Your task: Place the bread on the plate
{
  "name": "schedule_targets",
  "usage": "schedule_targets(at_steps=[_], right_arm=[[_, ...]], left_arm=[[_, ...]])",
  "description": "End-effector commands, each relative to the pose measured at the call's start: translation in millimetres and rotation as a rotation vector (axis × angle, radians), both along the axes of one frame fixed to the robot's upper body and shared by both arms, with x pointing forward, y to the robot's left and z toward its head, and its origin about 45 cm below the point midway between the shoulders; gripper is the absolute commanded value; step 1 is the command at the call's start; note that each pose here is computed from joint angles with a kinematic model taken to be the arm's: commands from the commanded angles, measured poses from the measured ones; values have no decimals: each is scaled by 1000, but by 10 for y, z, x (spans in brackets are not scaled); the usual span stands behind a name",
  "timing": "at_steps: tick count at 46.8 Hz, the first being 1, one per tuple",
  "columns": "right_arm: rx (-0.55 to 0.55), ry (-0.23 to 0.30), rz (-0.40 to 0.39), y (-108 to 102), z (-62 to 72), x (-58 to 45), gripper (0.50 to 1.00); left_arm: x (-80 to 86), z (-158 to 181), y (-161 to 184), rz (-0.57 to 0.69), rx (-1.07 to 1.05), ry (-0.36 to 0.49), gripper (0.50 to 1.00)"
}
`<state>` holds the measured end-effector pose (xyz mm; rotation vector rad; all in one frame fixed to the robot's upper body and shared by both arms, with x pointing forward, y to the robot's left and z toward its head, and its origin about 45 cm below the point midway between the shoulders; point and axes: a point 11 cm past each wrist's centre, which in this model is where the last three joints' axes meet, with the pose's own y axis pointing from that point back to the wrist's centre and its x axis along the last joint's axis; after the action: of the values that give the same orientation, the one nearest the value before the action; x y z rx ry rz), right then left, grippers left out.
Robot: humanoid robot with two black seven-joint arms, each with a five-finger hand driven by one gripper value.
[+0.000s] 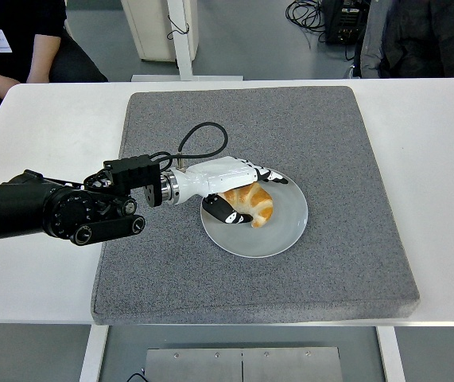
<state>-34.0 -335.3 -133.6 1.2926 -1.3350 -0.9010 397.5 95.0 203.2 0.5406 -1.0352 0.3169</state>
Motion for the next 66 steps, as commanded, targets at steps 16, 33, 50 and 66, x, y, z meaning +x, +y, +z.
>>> schedule_targets(at_steps=[16, 33, 50, 66], right_arm=[[0, 0, 0, 0, 0, 0, 1000], [0, 0, 0, 0, 0, 0, 1000], [0, 0, 2, 0, 0, -1, 1000], [0, 1, 2, 0, 0, -2, 1000]], left_arm=[[-110, 225, -19, 5, -100, 62, 961], [164, 752, 3, 124, -327, 217, 971], [656, 1188, 149, 317, -634, 297, 972], [1012, 1196, 484, 533, -923, 337, 972]])
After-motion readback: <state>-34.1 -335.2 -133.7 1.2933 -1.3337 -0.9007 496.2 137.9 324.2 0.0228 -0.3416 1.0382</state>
